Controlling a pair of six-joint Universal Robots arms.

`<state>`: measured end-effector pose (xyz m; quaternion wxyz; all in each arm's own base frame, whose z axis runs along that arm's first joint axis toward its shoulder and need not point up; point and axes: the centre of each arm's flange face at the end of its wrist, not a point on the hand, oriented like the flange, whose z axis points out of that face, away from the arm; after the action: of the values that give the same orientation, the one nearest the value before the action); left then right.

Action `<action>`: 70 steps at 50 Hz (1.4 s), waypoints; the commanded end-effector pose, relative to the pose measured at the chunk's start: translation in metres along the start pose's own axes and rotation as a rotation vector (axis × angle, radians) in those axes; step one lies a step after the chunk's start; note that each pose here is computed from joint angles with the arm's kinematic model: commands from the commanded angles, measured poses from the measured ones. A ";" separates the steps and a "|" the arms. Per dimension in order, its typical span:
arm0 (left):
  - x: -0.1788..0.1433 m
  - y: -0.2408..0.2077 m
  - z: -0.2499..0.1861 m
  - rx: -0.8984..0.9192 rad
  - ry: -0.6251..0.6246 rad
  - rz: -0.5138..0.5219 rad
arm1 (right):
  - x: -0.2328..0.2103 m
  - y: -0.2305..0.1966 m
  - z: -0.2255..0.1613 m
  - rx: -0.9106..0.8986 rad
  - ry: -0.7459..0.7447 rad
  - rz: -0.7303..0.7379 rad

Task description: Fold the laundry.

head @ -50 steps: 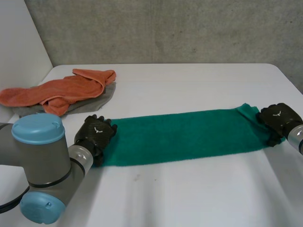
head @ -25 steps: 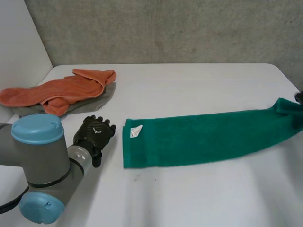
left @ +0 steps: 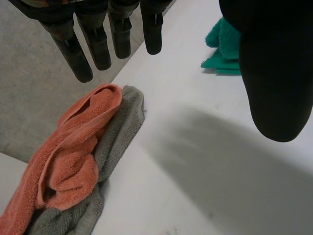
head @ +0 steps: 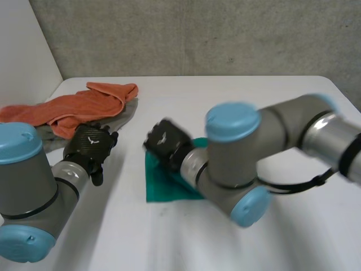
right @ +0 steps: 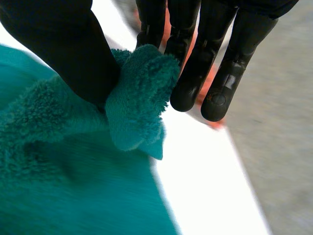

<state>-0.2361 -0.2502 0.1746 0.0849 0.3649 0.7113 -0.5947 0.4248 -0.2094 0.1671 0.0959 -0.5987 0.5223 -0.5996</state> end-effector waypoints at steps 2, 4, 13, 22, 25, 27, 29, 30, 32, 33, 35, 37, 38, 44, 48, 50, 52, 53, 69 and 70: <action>-0.001 -0.009 0.004 0.035 -0.009 -0.003 | -0.019 0.002 -0.001 -0.012 -0.070 0.017; -0.004 -0.018 0.007 0.066 -0.020 -0.020 | -0.004 -0.009 -0.007 0.005 -0.033 0.052; 0.010 -0.069 0.002 0.231 0.028 -0.197 | 0.085 0.020 -0.048 -0.094 0.210 0.412; 0.068 -0.082 0.023 0.266 0.174 -0.258 | 0.073 0.080 -0.083 -0.289 0.219 0.523; 0.081 -0.077 0.033 0.249 0.194 -0.251 | 0.070 0.098 -0.088 -0.322 0.234 0.495; 0.090 -0.071 0.042 0.233 0.206 -0.245 | 0.069 0.104 -0.089 -0.329 0.241 0.478; 0.095 -0.066 0.047 0.221 0.210 -0.243 | 0.064 0.112 -0.090 -0.340 0.242 0.442; 0.098 -0.062 0.051 0.209 0.208 -0.240 | 0.063 0.113 -0.090 -0.340 0.241 0.432; 0.100 -0.058 0.055 0.199 0.203 -0.235 | 0.061 0.116 -0.089 -0.341 0.240 0.409; 0.101 -0.055 0.058 0.190 0.200 -0.227 | 0.058 0.120 -0.088 -0.344 0.236 0.391; 0.101 -0.052 0.059 0.179 0.190 -0.215 | 0.055 0.124 -0.087 -0.351 0.232 0.375; 0.098 -0.048 0.060 0.159 0.153 -0.187 | 0.056 0.128 -0.087 -0.358 0.234 0.360; 0.096 -0.046 0.061 0.149 0.135 -0.174 | 0.056 0.128 -0.087 -0.360 0.235 0.356; 0.083 -0.028 0.060 0.047 -0.008 -0.014 | 0.062 0.132 -0.087 -0.367 0.277 0.334; 0.086 -0.021 0.055 0.020 -0.003 0.030 | 0.064 0.134 -0.088 -0.372 0.291 0.333; 0.087 -0.020 0.050 0.016 0.008 0.031 | 0.064 0.136 -0.088 -0.375 0.292 0.334; 0.087 -0.022 0.045 0.024 0.016 0.031 | 0.063 0.137 -0.089 -0.381 0.289 0.329; 0.087 -0.025 0.042 0.031 0.019 0.030 | 0.061 0.137 -0.090 -0.387 0.284 0.324; 0.036 -0.059 -0.008 0.131 -0.032 -0.124 | 0.105 0.100 -0.107 -0.378 0.358 -0.033; 0.027 -0.060 -0.007 0.135 -0.048 -0.133 | 0.105 0.091 -0.104 -0.349 0.358 -0.047</action>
<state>-0.3057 -0.2292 0.1895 0.0452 0.3335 0.6921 -0.6385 0.2470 -0.2702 0.1562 -0.0849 -0.4798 0.6741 -0.5551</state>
